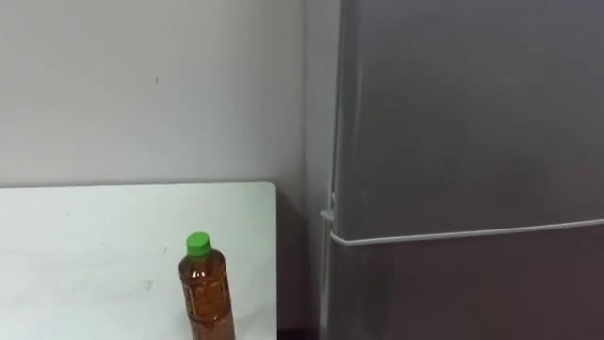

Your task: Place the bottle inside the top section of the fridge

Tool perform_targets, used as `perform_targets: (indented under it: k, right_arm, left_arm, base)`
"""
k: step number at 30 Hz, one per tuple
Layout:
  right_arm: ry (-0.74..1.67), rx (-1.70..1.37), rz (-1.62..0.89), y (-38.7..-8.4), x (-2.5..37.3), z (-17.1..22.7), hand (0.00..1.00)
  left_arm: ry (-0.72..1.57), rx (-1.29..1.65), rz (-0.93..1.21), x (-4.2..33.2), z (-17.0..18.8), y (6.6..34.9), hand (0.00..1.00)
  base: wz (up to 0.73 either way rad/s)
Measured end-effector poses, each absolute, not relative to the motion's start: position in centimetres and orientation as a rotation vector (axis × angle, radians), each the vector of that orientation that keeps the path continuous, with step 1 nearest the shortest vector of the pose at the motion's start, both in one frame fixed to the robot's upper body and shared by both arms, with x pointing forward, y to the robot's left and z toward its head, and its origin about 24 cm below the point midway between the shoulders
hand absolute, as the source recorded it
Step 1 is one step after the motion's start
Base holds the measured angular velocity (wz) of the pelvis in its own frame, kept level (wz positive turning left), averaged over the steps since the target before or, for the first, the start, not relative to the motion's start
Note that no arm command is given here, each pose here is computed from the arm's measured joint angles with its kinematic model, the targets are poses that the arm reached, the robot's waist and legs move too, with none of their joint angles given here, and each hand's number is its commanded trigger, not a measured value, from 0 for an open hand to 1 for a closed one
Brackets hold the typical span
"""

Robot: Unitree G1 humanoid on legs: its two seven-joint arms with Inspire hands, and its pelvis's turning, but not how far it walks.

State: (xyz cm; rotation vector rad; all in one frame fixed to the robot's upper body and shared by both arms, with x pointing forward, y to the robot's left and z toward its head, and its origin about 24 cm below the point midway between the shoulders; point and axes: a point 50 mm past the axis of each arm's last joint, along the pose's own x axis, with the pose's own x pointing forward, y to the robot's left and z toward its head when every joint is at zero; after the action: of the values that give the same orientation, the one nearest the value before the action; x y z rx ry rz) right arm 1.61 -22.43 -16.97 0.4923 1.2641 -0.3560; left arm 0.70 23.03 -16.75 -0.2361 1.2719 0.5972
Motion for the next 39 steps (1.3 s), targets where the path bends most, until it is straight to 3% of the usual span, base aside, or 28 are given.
perform_targets:
  k: [26, 39]
  right_arm:
    - [1.213, 0.364, -0.319, -24.0, 2.2, -16.4, 0.00]
    - [1.180, 0.354, -0.336, -24.3, 1.6, -16.2, 0.00]
  left_arm:
    - [0.839, -0.277, 0.913, 7.6, -12.9, 27.3, 0.00]
    - [0.366, -0.311, 1.001, 13.5, -5.5, 29.8, 0.00]
  base:
    - [0.00]
    - [0.00]
